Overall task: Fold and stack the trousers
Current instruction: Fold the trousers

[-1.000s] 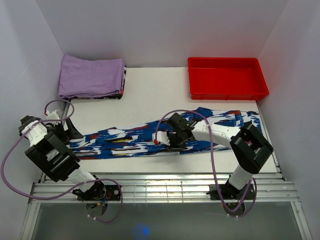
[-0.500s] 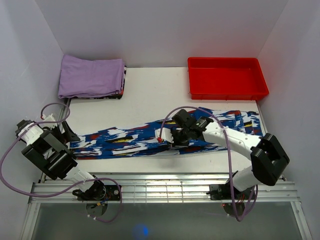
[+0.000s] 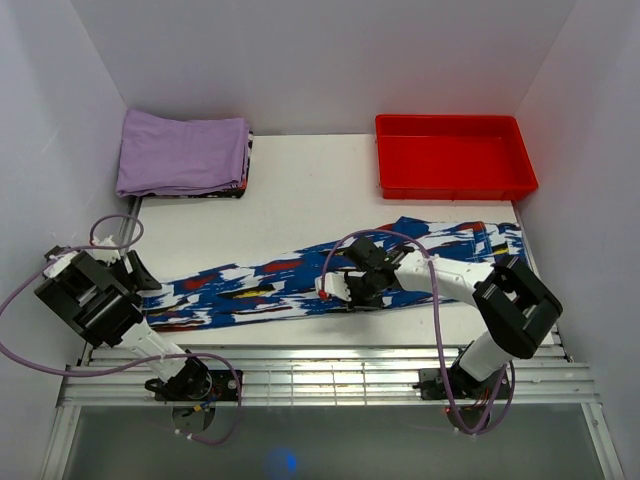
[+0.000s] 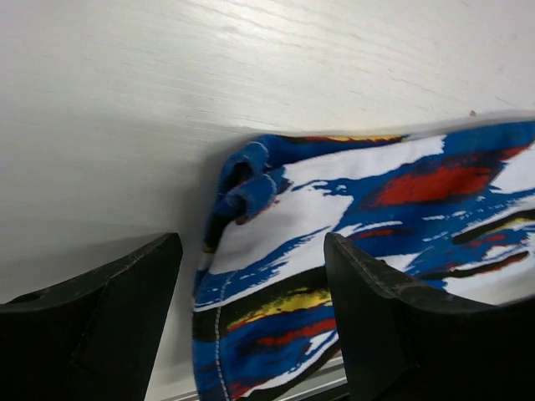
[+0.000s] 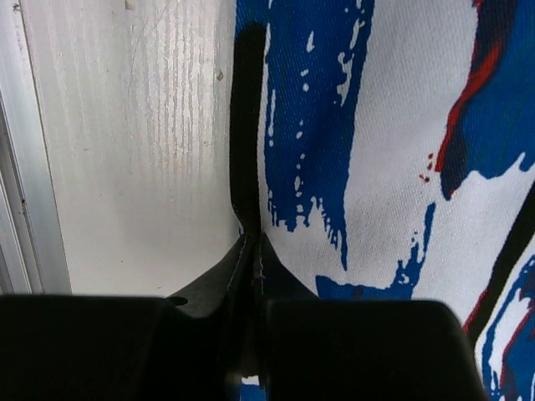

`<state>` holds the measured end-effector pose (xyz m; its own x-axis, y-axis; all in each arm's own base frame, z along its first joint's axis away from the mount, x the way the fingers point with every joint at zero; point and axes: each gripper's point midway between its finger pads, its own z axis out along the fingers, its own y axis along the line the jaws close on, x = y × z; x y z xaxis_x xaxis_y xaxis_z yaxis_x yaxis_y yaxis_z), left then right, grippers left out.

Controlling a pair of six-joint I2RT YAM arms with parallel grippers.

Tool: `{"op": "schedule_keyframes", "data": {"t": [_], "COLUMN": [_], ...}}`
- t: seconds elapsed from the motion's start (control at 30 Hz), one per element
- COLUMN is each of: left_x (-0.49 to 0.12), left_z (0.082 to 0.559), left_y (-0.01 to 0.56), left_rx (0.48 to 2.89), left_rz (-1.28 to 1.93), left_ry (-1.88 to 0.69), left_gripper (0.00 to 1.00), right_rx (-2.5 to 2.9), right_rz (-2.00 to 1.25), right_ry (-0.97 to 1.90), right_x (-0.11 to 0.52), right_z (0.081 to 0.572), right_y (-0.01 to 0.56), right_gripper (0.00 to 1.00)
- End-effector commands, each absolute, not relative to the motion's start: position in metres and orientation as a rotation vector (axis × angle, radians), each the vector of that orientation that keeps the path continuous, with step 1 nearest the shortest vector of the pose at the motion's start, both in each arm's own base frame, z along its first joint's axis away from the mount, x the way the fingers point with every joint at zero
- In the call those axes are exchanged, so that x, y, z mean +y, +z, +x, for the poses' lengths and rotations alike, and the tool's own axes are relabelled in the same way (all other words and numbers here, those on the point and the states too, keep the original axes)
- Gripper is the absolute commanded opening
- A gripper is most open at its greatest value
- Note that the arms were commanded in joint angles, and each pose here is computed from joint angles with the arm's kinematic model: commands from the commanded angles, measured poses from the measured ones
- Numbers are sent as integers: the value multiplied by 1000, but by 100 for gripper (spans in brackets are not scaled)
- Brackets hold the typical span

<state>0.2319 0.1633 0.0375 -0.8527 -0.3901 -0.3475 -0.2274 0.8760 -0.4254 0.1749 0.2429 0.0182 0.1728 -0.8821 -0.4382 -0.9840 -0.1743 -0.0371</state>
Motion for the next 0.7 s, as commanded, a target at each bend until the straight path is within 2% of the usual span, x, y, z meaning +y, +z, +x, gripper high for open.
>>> {"op": "schedule_keyframes", "data": {"t": [0.0, 0.07, 0.2, 0.23, 0.3, 0.33, 0.4, 0.67], "left_x": [153, 146, 133, 132, 133, 141, 154, 234], "left_z": [231, 227, 220, 221, 228, 237, 252, 337], "left_y": [24, 18, 6, 4, 6, 12, 17, 63], "left_rx": [2632, 2641, 2650, 2647, 2619, 2597, 2580, 2574], "left_rz": [-399, -396, -450, -458, -482, -472, -470, -342], "left_ry": [-551, -588, -648, -658, -679, -657, -615, -242], "left_gripper": [81, 78, 62, 49, 37, 19, 0, 0], "right_rx": [1843, 1846, 1857, 1865, 1896, 1897, 1916, 1936], "right_rz": [-2184, -2184, -2170, -2160, -2120, -2095, -2051, -2047], "right_ry": [450, 449, 446, 444, 448, 449, 452, 530], "right_x": [238, 238, 238, 239, 238, 239, 236, 230], "right_z": [171, 171, 173, 174, 180, 185, 194, 184], "right_y": [-8, -8, -7, -6, -4, 1, 6, 16], "right_gripper": [8, 8, 8, 8, 8, 8, 8, 8]}}
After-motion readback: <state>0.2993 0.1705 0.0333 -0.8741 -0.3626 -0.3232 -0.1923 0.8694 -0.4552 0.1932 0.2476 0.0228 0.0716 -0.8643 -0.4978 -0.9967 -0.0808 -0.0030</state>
